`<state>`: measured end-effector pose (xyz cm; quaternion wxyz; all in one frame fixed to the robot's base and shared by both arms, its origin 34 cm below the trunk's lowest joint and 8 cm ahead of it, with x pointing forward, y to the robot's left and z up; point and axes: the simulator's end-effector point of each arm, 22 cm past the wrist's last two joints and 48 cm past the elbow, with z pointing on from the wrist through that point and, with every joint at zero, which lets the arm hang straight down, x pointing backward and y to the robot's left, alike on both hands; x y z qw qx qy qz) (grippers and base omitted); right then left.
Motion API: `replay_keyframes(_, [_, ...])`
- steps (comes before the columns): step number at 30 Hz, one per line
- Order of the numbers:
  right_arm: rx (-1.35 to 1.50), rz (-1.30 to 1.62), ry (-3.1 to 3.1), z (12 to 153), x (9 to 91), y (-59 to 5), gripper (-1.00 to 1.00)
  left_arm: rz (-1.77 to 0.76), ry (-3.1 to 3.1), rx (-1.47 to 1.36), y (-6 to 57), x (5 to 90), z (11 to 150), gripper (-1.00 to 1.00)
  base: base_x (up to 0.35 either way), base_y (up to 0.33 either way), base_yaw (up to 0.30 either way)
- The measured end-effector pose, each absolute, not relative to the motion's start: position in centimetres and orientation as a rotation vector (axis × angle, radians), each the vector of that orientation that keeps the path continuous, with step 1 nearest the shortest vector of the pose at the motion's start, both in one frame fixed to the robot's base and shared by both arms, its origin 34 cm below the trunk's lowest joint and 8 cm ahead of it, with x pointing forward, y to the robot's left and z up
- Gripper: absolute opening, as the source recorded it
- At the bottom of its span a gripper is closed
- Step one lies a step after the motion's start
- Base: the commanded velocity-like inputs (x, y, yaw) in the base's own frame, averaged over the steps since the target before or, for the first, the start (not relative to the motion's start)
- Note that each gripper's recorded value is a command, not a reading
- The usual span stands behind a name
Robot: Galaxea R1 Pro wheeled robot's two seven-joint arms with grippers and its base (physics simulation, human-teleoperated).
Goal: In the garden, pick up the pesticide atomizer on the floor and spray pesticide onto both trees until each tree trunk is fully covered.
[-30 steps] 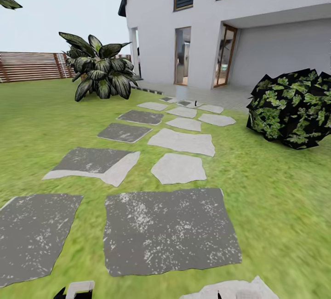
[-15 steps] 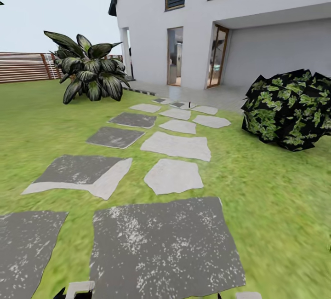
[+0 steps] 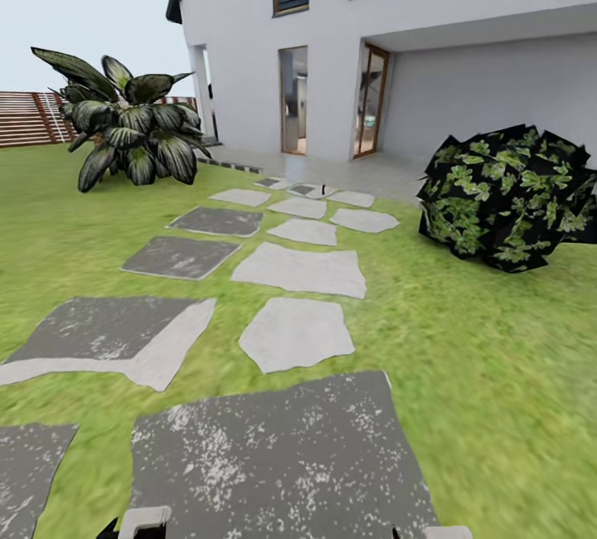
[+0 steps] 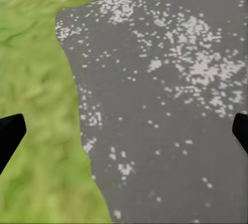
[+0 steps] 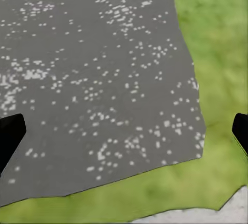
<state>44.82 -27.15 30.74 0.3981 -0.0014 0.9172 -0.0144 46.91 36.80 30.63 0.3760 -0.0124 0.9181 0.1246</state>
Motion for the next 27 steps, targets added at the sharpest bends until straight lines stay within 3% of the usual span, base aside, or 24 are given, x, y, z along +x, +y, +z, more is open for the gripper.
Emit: replay_keyframes(27, [-0.012, -0.034, 2.323, 30.74, 44.81, -27.07, 1.0, 0.319, 2.349, -0.031, 36.79, 46.92, 30.63, 1.0, 0.339, 0.0, 0.0])
